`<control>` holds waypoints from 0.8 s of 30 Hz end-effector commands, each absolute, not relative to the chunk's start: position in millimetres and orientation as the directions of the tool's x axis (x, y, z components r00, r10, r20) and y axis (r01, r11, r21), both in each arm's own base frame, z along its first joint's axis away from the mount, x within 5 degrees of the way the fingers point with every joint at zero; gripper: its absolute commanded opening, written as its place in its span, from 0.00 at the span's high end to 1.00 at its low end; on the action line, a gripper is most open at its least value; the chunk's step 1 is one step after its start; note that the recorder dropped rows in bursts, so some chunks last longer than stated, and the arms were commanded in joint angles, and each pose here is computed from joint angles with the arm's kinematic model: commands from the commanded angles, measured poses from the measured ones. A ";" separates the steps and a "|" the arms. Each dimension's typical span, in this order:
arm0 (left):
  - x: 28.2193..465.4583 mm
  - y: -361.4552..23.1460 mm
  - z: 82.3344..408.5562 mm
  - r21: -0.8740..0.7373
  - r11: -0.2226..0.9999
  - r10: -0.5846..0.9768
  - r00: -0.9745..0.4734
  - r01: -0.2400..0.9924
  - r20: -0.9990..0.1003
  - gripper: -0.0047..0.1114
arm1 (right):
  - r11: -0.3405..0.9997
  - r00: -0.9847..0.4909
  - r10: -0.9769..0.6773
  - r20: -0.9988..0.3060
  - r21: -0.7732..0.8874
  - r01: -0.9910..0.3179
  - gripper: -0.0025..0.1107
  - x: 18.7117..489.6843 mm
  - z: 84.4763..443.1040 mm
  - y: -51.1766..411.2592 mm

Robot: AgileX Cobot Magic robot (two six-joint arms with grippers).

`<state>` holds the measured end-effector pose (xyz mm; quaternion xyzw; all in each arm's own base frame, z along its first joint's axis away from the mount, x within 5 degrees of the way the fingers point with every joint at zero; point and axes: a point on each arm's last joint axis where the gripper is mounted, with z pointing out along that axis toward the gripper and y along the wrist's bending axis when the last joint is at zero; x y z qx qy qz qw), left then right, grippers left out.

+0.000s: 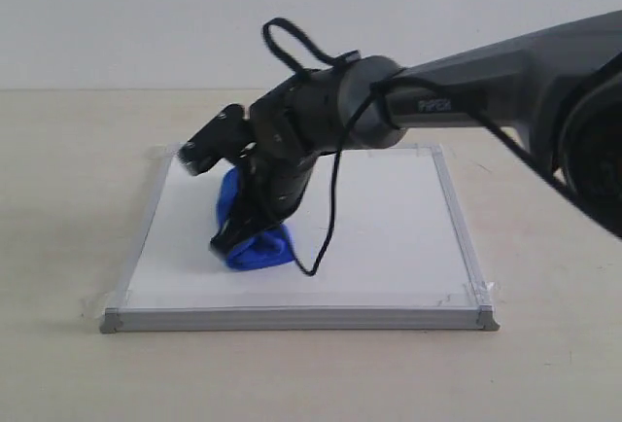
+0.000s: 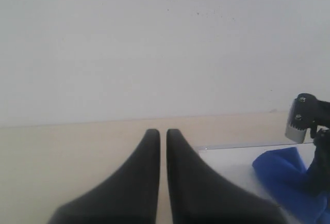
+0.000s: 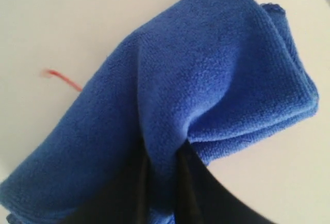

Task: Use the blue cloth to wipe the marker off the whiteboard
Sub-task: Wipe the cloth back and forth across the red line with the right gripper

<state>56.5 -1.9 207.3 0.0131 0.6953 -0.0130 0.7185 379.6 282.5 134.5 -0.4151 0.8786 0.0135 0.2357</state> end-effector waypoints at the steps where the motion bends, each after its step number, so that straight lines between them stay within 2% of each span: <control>1: 56.4 -2.1 208.5 0.000 0.999 -0.001 0.035 0.040 -0.999 0.92 | 0.583 -0.485 -0.765 -0.424 -0.136 -0.801 0.98 355.7 138.8 320.2; 5: 56.4 -2.1 208.5 0.000 0.999 -0.001 0.035 0.040 -0.999 0.92 | 0.589 -0.492 -0.773 -0.401 -0.165 -0.791 0.98 364.9 150.4 315.1; 10: 56.4 -2.1 208.5 0.000 0.999 -0.001 0.035 0.040 -0.999 0.92 | 0.689 -0.621 -0.725 -0.298 -0.296 -0.662 0.98 399.3 146.2 261.8; 13: 56.4 -2.1 208.5 0.000 0.999 -0.001 0.035 0.040 -0.999 0.92 | 0.737 -0.701 -0.672 -0.240 -0.315 -0.598 0.98 412.3 136.9 239.3; 15: 56.4 -2.1 208.5 0.000 0.999 -0.001 0.035 0.040 -0.999 0.92 | 0.734 -0.687 -0.677 -0.262 -0.293 -0.612 0.98 409.7 132.3 249.9; 18: 56.4 -2.1 208.5 0.000 0.999 -0.001 0.035 0.040 -0.999 0.92 | 0.649 -0.572 -0.740 -0.354 -0.154 -0.745 0.98 383.2 124.8 311.3; 20: 56.4 -2.1 208.5 0.000 0.999 -0.001 0.035 0.040 -0.999 0.92 | 0.578 -0.515 -0.789 -0.336 -0.118 -0.808 0.98 368.3 118.6 343.7; 22: 56.4 -2.1 208.5 0.000 0.999 -0.001 0.035 0.040 -0.999 0.92 | 0.569 -0.508 -0.796 -0.330 -0.122 -0.813 0.98 369.9 121.8 354.6; 24: 56.4 -2.1 208.5 0.000 0.999 -0.001 0.035 0.040 -0.999 0.92 | 0.600 -0.540 -0.791 -0.289 -0.191 -0.777 0.98 383.7 127.9 340.1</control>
